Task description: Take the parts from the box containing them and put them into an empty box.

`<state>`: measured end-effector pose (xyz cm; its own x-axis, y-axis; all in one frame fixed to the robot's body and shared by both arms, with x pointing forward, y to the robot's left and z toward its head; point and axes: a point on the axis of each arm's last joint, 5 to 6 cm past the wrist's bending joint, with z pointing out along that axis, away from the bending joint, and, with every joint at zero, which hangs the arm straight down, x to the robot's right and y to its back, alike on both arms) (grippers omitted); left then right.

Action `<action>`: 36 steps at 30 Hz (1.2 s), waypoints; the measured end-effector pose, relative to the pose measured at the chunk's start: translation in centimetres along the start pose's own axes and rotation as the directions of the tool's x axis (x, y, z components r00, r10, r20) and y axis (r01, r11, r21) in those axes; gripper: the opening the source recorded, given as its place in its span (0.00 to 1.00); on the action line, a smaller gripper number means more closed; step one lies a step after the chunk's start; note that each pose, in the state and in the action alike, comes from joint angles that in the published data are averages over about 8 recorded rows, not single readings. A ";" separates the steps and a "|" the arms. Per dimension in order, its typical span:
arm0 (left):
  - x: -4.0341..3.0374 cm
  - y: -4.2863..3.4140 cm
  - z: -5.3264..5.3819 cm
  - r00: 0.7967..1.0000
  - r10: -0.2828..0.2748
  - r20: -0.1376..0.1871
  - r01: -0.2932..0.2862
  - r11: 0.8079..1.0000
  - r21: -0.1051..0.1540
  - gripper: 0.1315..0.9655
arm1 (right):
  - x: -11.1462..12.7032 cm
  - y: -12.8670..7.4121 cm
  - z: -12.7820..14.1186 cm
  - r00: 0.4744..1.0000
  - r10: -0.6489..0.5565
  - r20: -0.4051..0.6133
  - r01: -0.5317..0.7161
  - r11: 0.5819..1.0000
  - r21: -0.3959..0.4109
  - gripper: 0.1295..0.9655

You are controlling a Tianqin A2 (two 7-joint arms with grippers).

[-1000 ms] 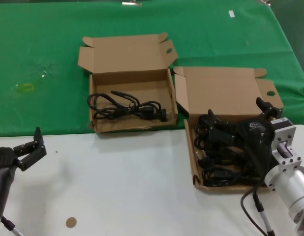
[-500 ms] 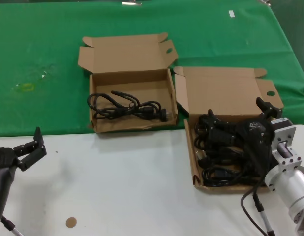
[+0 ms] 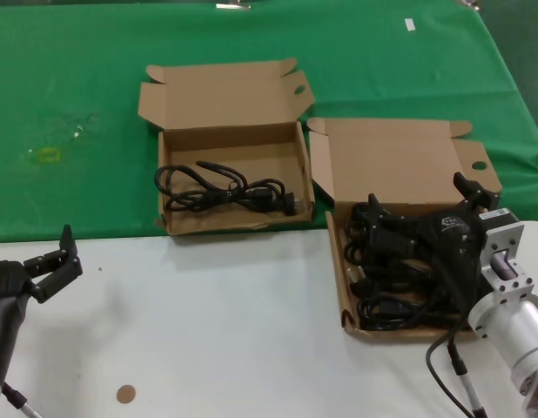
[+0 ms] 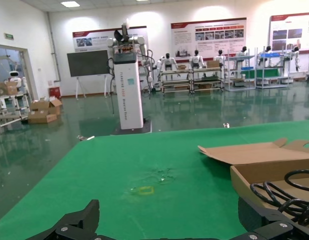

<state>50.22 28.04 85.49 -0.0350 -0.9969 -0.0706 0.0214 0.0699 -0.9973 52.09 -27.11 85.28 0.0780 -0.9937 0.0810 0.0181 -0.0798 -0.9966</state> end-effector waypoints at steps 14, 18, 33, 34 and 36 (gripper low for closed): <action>0.00 0.00 0.0 1.000 0.000 0.000 0.000 1.000 0.000 1.00 | 0.0 0.0 0.0 1.000 0.000 0.000 0.000 1.000 0.000 1.00; 0.00 0.00 0.0 1.000 0.000 0.000 0.000 1.000 0.000 1.00 | 0.0 0.0 0.0 1.000 0.000 0.000 0.000 1.000 0.000 1.00; 0.00 0.00 0.0 1.000 0.000 0.000 0.000 1.000 0.000 1.00 | 0.0 0.0 0.0 1.000 0.000 0.000 0.000 1.000 0.000 1.00; 0.00 0.00 0.0 1.000 0.000 0.000 0.000 1.000 0.000 1.00 | 0.0 0.0 0.0 1.000 0.000 0.000 0.000 1.000 0.000 1.00; 0.00 0.00 0.0 1.000 0.000 0.000 0.000 1.000 0.000 1.00 | 0.0 0.0 0.0 1.000 0.000 0.000 0.000 1.000 0.000 1.00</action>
<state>50.22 28.04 85.49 -0.0350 -0.9969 -0.0706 0.0214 0.0699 -0.9973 52.09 -27.11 85.28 0.0780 -0.9937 0.0810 0.0181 -0.0799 -0.9966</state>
